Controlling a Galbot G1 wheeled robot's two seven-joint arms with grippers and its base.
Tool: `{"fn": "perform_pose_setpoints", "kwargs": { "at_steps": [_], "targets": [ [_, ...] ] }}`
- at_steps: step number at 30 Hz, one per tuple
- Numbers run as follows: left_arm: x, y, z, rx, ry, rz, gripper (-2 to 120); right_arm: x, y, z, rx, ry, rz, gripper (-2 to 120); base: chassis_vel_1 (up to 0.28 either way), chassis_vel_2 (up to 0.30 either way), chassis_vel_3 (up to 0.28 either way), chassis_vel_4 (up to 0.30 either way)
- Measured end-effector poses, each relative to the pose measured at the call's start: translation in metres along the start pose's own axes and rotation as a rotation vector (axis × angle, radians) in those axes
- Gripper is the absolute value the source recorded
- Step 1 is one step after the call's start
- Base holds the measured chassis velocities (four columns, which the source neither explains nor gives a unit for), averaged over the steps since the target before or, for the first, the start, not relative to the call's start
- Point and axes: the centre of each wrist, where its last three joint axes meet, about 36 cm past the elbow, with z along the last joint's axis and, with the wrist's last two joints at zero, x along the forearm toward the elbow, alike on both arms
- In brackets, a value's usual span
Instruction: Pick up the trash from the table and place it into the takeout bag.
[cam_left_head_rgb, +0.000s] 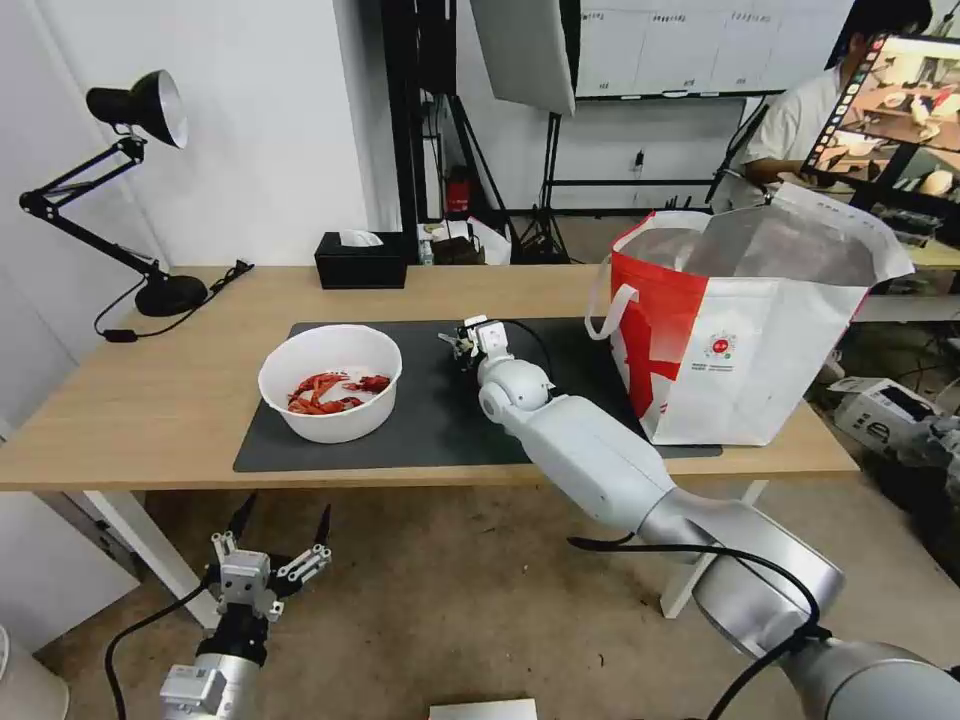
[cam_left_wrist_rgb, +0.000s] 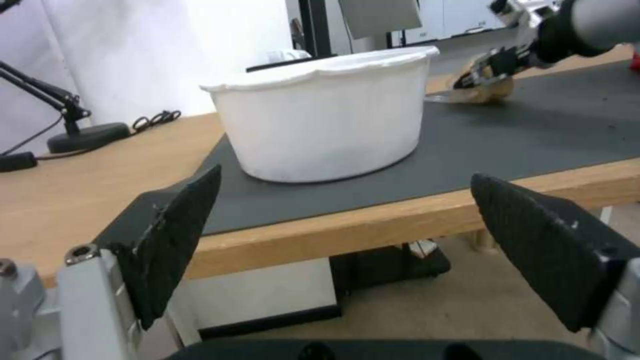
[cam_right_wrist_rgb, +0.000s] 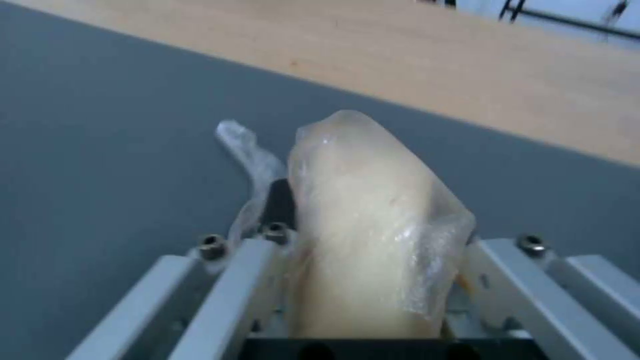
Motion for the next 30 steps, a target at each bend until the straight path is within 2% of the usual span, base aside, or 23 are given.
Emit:
{"fn": "perform_pose_setpoints", "kwargs": {
  "at_steps": [2, 3, 6, 9, 10, 11, 14, 15, 18, 19, 23, 24, 27, 28, 30],
  "targets": [
    [0.000, 0.002, -0.001, -0.005, -0.002, -0.002, 100, 0.016, -0.006, 0.002, 0.033, -0.041, 0.006, 14, 0.000, 0.000, 0.000, 0.000],
    [0.000, 0.002, -0.001, -0.005, -0.002, -0.002, 100, 0.016, -0.006, 0.002, 0.033, -0.041, 0.006, 14, 0.000, 0.000, 0.000, 0.000],
    [0.001, 0.003, -0.002, -0.007, -0.002, -0.004, 100, 0.042, -0.013, 0.000, 0.076, -0.130, 0.030, 8, 0.000, 0.000, 0.000, 0.000],
    [0.001, 0.003, -0.002, -0.007, -0.002, -0.004, 100, 0.050, -0.014, -0.003, 0.081, -0.157, 0.039, 8, 0.000, 0.000, 0.000, 0.000],
    [0.001, 0.003, -0.002, -0.005, -0.003, -0.007, 100, 0.081, -0.020, -0.017, 0.085, -0.257, 0.073, 8, 0.000, 0.000, 0.000, 0.000],
    [0.001, 0.003, -0.002, -0.005, -0.003, -0.007, 100, 0.081, -0.020, -0.017, 0.085, -0.257, 0.073, 8, 0.000, 0.000, 0.000, 0.000],
    [0.000, 0.000, -0.001, 0.002, -0.004, -0.001, 100, 0.130, -0.038, -0.047, 0.048, -0.410, 0.169, 8, 0.000, 0.000, 0.000, 0.000],
    [0.000, 0.000, -0.001, 0.002, -0.004, -0.001, 100, 0.130, -0.038, -0.047, 0.048, -0.410, 0.169, 8, 0.000, 0.000, 0.000, 0.000],
    [0.000, -0.003, -0.001, 0.006, -0.005, 0.003, 100, 0.154, -0.061, -0.070, 0.025, -0.483, 0.253, 7, 0.000, 0.000, 0.000, 0.000],
    [0.000, -0.003, -0.001, 0.006, -0.005, 0.003, 100, 0.154, -0.061, -0.070, 0.025, -0.483, 0.253, 7, 0.000, 0.000, 0.000, 0.000],
    [-0.002, -0.002, -0.002, 0.004, -0.009, 0.002, 100, 0.178, -0.101, -0.097, 0.024, -0.477, 0.314, 7, 0.000, 0.000, 0.000, 0.000],
    [-0.002, -0.002, -0.002, 0.004, -0.009, 0.002, 100, 0.178, -0.101, -0.097, 0.024, -0.477, 0.314, 7, 0.000, 0.000, 0.000, 0.000],
    [-0.004, 0.000, -0.002, 0.002, -0.011, 0.003, 100, 0.181, -0.130, -0.102, 0.010, -0.442, 0.361, 7, 0.000, 0.000, 0.000, 0.000],
    [-0.004, 0.000, -0.002, 0.002, -0.011, 0.003, 100, 0.181, -0.130, -0.102, 0.010, -0.442, 0.361, 7, 0.000, 0.000, 0.000, 0.000],
    [-0.004, -0.001, -0.002, 0.004, -0.012, 0.003, 100, 0.181, -0.144, -0.101, 0.003, -0.419, 0.384, 7, 0.000, 0.000, 0.000, 0.000]
  ]
}}
